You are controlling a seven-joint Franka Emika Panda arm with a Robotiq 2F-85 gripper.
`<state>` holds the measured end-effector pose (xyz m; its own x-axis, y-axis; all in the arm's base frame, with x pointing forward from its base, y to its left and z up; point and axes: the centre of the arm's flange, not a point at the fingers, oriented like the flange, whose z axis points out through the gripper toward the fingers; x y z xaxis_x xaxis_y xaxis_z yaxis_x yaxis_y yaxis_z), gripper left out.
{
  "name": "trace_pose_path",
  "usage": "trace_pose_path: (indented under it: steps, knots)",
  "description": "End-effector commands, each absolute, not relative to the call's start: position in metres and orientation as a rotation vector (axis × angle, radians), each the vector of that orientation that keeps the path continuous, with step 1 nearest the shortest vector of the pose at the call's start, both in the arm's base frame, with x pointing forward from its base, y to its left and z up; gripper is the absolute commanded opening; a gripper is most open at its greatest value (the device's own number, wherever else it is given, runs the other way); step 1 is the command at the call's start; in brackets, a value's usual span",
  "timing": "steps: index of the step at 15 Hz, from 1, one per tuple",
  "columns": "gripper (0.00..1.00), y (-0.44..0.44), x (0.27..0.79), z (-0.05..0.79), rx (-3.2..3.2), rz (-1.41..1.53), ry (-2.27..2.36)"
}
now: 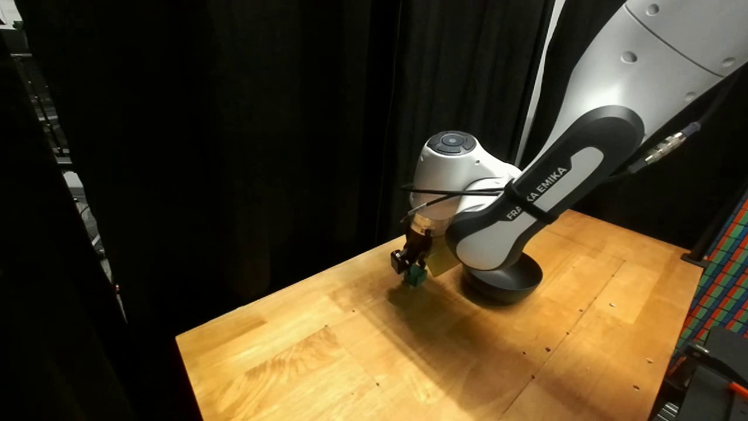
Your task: Put the green block in the black bowl
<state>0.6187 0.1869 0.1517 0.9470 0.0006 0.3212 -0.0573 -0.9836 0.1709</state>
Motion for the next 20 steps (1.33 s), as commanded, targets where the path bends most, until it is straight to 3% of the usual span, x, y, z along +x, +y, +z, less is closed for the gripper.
trace_pose_path:
  steps: [1,4,6,7,9,17,20]
  knots:
    - [0.20,0.176,0.619,0.151,2.962,0.438,-0.094]
    - [0.10,0.169,0.618,0.156,2.983,0.431,-0.141]
    - [0.12,0.164,0.618,0.158,3.000,0.422,-0.175]
    - [0.37,0.162,0.619,0.159,3.006,0.416,-0.191]
    - [0.40,0.157,0.621,0.161,2.999,0.411,-0.212]
    - [0.99,0.143,0.623,0.157,2.950,0.386,-0.224]
    - [1.00,0.138,0.626,0.155,2.935,0.391,-0.229]
